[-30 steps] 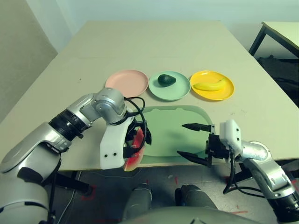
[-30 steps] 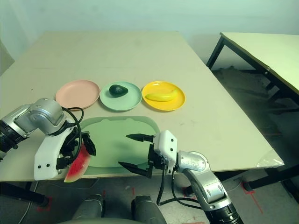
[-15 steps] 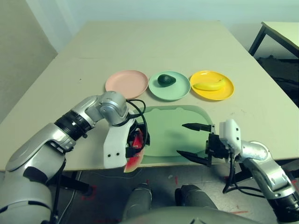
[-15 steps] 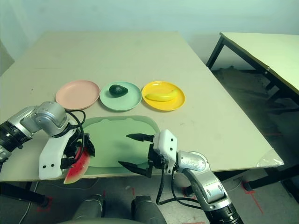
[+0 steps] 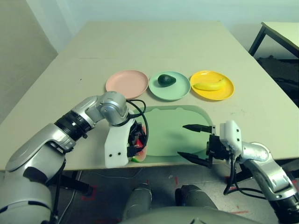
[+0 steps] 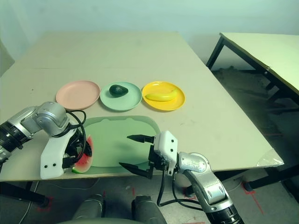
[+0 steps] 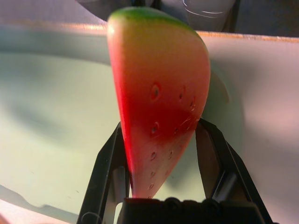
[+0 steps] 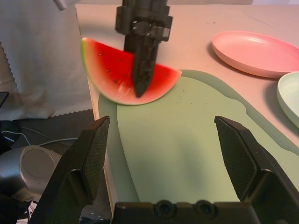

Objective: Place the fruits into color-matched plates.

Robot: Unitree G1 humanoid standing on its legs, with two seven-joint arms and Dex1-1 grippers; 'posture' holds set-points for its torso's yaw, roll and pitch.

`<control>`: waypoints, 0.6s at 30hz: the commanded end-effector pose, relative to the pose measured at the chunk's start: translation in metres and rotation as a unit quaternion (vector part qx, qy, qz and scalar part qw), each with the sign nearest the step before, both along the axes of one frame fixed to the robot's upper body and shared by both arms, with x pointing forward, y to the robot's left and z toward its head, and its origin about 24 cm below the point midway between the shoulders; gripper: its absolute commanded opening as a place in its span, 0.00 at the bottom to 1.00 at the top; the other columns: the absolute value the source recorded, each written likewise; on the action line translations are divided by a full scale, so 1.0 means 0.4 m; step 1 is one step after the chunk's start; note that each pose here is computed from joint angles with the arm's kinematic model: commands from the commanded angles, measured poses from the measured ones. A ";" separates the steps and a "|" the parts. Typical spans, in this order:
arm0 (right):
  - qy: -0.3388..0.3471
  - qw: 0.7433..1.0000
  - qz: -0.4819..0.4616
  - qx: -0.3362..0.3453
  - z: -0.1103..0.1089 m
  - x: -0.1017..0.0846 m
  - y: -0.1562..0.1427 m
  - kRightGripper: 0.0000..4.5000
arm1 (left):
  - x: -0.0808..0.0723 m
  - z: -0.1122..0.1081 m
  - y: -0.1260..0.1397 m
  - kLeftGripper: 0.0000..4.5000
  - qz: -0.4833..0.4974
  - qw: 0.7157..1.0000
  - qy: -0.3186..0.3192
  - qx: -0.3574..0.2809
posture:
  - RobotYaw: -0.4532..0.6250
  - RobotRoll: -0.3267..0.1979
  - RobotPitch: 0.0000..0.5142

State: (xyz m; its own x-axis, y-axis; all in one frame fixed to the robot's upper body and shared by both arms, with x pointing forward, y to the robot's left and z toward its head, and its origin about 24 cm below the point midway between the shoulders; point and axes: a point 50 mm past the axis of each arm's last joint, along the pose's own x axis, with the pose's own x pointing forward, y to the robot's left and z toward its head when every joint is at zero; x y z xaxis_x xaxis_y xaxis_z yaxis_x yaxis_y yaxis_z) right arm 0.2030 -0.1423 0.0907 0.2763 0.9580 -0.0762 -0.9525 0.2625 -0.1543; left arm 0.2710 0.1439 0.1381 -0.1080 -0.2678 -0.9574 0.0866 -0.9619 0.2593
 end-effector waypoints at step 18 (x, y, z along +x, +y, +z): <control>-0.029 0.981 -0.177 0.067 0.016 0.045 -0.049 1.00 | 0.228 0.138 0.135 0.46 0.363 0.915 -0.136 -0.112 | 0.45 0.62 0.08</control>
